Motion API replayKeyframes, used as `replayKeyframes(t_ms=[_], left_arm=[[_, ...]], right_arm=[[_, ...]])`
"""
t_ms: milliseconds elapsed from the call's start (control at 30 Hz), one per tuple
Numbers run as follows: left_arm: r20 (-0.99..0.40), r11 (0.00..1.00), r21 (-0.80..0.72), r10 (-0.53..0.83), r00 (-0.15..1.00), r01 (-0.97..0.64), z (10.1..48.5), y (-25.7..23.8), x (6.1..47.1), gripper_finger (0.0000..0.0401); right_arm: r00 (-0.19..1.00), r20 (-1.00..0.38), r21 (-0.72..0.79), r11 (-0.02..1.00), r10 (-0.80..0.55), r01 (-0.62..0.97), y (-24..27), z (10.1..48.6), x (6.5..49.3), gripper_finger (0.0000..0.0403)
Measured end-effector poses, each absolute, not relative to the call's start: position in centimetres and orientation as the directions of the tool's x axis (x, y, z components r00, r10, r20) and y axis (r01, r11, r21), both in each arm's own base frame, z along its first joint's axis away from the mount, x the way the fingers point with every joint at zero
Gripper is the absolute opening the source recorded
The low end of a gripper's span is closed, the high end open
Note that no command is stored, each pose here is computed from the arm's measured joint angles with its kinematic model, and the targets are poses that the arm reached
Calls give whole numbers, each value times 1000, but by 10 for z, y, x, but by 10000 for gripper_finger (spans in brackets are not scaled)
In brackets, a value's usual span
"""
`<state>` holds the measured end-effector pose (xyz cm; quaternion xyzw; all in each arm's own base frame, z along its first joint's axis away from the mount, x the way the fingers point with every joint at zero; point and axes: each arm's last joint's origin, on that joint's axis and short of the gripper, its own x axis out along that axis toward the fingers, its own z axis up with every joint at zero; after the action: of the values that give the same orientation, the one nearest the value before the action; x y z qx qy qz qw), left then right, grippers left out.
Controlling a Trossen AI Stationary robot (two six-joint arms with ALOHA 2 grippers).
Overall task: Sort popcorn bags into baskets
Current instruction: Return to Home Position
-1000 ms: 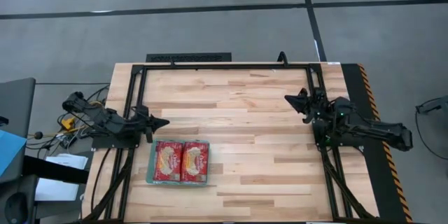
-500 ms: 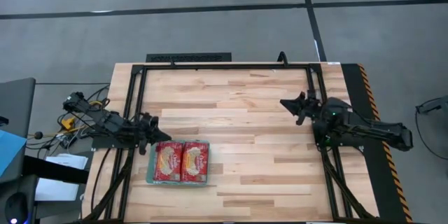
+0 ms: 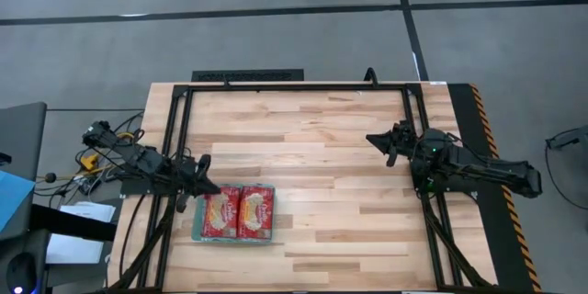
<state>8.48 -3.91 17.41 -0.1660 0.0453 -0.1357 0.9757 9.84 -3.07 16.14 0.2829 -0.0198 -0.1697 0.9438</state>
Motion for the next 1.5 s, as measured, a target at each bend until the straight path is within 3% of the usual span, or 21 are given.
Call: replayKeyframes(t_ms=[133, 367, 667, 967, 1200, 1500], left_arm=[[-40, 872, -269, -434, 900, 409, 174, -44, 83, 0], [52, 811, -131, -569, 821, 570, 183, -47, 81, 0], [88, 811, -55, -578, 812, 583, 187, -48, 80, 0], [-54, 834, -166, -541, 839, 527, 173, -47, 81, 0], [3, 888, -248, -399, 917, 388, 172, -44, 85, 0], [2, 867, -321, -402, 916, 381, 172, -44, 85, 0]], right_arm=[[941, -61, 541, 782, -332, 311, -31, 161, 98, 42], [941, -63, 540, 782, -332, 312, -31, 161, 98, 42], [941, -65, 541, 781, -332, 313, -31, 161, 98, 42], [941, -66, 541, 781, -332, 314, -31, 161, 98, 42], [941, -66, 541, 780, -333, 314, -31, 161, 98, 42], [941, -67, 541, 780, -333, 315, -31, 160, 98, 42]])
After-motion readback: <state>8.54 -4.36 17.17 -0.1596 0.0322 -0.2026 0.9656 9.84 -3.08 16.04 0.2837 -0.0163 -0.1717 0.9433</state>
